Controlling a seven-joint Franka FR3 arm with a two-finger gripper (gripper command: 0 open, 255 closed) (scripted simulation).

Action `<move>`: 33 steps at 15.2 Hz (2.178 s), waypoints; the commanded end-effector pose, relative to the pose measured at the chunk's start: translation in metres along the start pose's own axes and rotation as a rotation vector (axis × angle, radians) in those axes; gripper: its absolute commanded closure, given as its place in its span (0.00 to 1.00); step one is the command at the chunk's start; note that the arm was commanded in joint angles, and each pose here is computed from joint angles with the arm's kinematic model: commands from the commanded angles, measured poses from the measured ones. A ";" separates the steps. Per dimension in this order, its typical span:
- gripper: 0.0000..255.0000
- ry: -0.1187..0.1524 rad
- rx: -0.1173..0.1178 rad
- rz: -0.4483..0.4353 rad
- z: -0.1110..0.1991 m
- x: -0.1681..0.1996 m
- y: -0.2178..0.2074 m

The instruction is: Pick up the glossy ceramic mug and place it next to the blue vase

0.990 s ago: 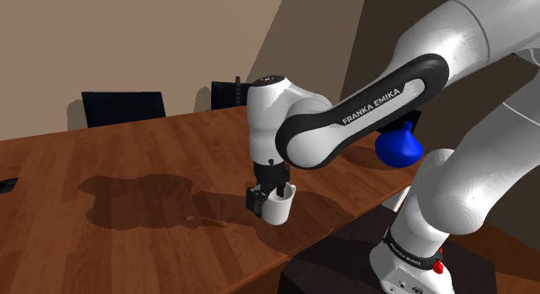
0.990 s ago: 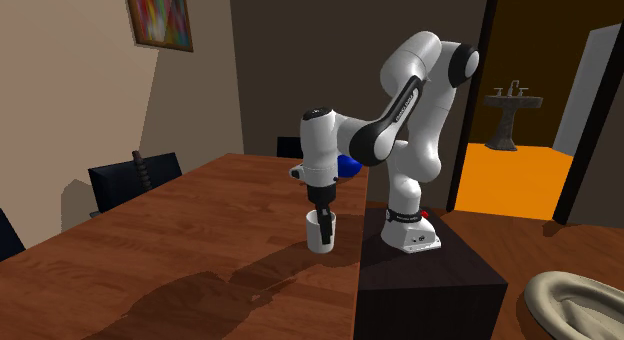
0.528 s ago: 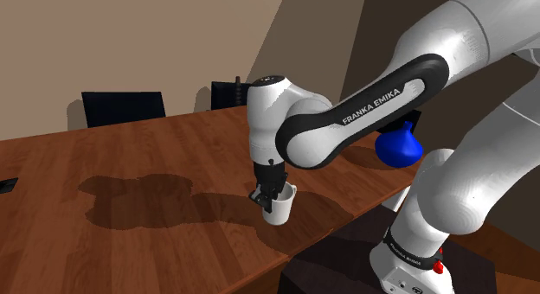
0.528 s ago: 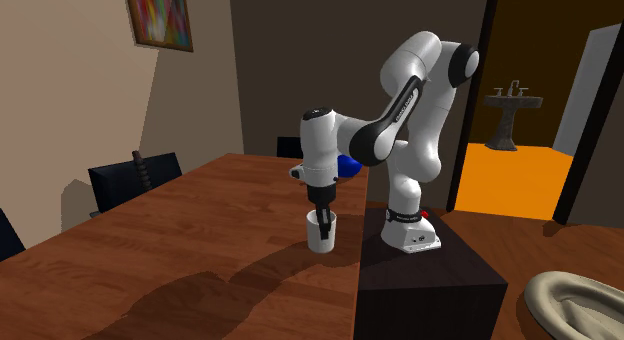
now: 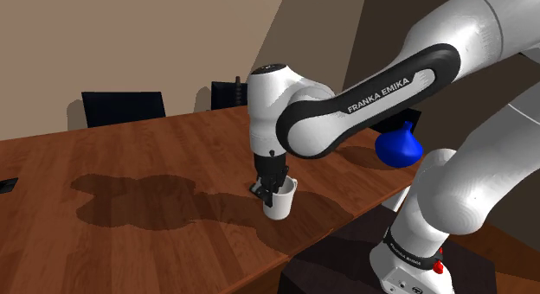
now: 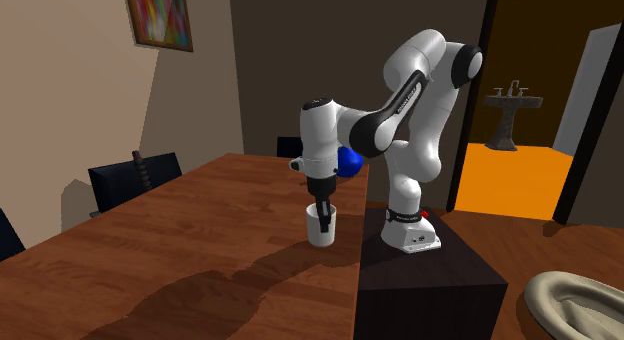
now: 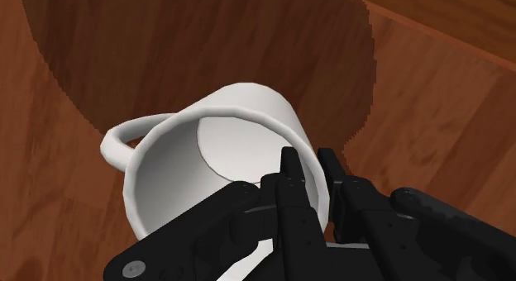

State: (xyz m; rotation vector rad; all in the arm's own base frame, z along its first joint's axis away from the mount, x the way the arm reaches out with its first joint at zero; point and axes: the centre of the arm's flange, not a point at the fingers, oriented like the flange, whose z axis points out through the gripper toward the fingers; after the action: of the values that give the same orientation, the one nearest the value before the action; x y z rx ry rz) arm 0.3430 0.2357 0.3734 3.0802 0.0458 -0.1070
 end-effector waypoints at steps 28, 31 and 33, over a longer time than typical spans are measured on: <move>1.00 0.000 0.000 0.000 -0.151 -0.011 0.008; 1.00 0.000 0.000 0.000 -0.167 -0.012 0.009; 1.00 0.000 0.000 0.000 -0.178 -0.013 0.010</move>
State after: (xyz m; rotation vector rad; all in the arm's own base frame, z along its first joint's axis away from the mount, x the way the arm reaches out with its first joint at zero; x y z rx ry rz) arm 0.3434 0.2364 0.5473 3.0803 0.0460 -0.1072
